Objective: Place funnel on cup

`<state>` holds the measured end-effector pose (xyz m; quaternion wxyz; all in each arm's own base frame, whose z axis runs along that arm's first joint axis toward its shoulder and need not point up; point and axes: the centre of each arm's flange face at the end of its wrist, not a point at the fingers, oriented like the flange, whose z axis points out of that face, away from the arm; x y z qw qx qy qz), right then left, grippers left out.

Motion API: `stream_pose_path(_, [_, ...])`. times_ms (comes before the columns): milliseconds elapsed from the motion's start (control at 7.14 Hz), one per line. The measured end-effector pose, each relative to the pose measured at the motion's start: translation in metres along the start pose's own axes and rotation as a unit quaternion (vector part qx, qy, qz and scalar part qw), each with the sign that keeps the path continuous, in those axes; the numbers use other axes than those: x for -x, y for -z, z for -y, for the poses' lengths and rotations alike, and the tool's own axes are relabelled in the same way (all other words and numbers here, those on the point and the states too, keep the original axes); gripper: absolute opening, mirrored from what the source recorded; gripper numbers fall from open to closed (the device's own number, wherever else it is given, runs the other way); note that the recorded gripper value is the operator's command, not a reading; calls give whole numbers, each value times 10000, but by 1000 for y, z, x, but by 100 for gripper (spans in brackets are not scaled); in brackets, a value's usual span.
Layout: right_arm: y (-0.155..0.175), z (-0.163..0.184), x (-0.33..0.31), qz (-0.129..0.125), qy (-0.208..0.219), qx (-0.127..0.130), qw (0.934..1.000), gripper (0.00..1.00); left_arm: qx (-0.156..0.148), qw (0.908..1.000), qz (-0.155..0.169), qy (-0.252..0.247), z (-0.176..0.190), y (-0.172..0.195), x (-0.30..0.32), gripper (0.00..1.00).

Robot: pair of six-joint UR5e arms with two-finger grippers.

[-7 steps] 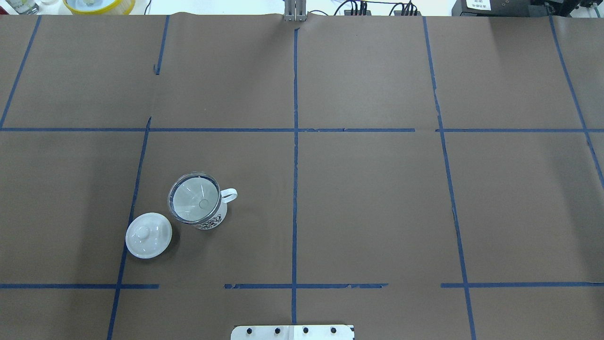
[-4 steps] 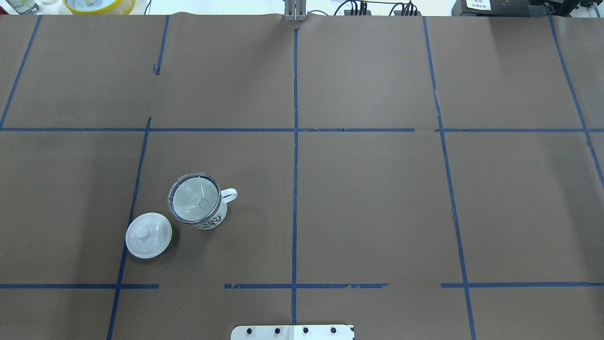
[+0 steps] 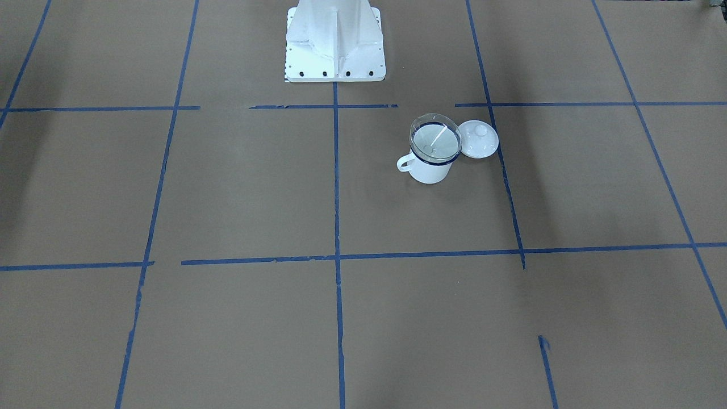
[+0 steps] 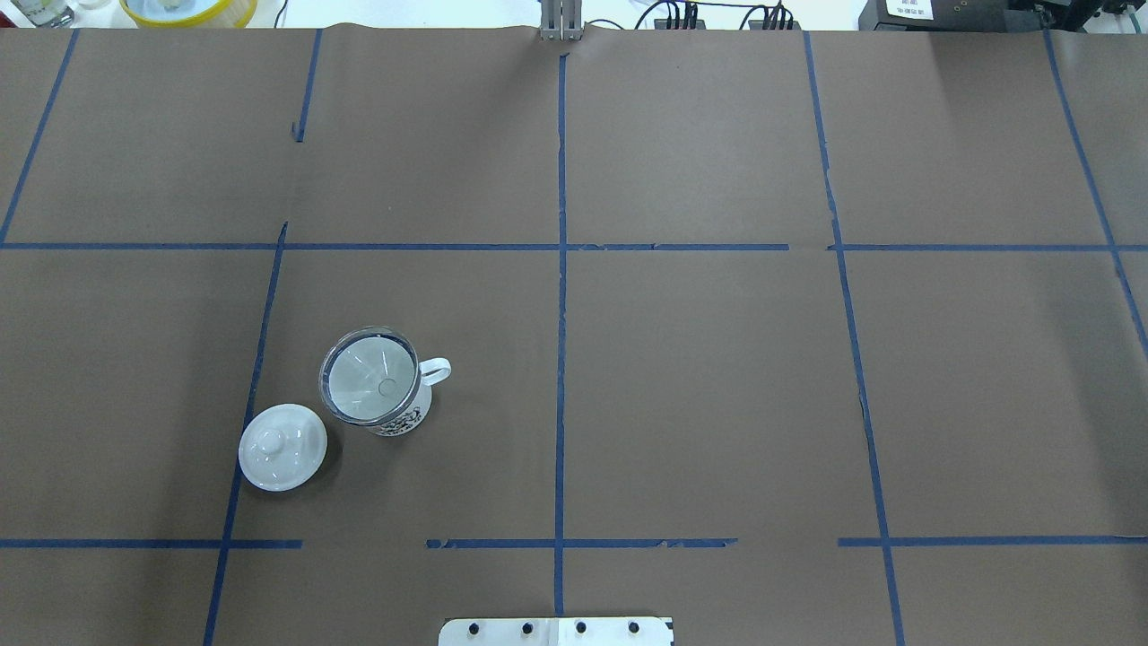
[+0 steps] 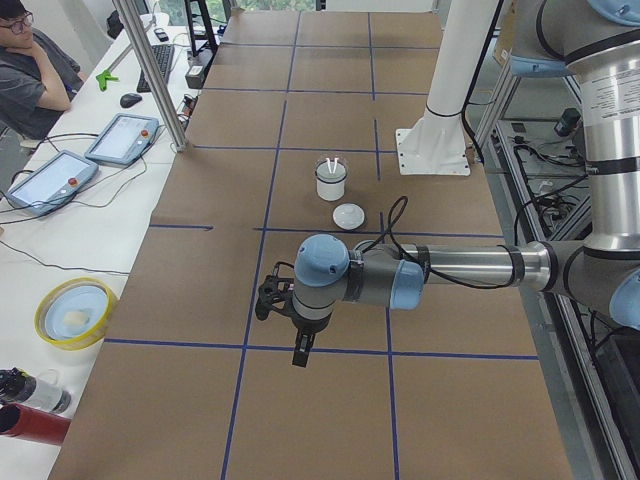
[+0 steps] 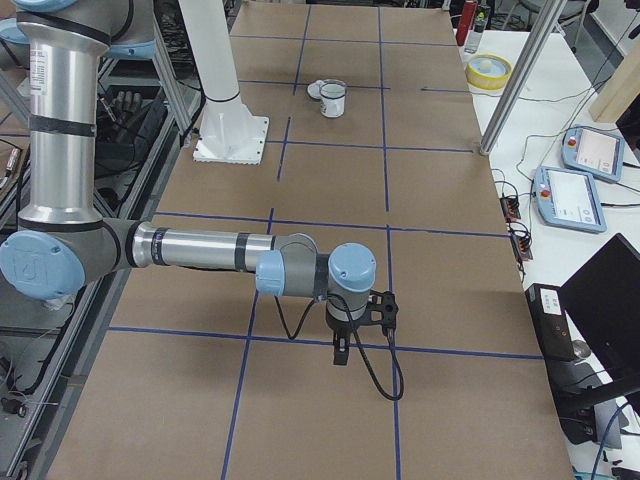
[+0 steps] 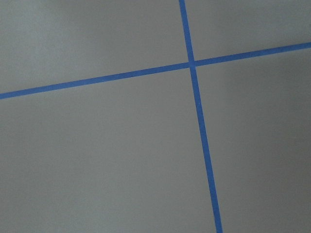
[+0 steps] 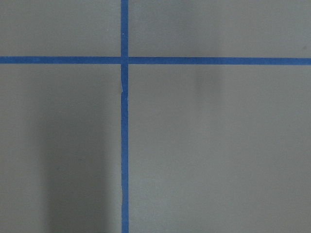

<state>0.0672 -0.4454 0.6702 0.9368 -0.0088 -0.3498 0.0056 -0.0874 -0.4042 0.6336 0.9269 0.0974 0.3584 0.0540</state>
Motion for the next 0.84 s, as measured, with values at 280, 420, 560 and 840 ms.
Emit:
stream_pose_path(280, [0,0,0,0,1,-1,10000,100,-13,10000,1,-14,1,1,-1,100])
stream_pose_path(420, [0,0,0,0,1,-2,10000,100,-12,10000,1,-14,1,1,-1,100])
stream_pose_path(560, [0,0,0,0,0,-1,10000,100,-10,10000,1,-10,1,1,-1,100])
stream_pose_path(840, [0,0,0,0,0,0,10000,100,-1,10000,0,8,0,0,0,100])
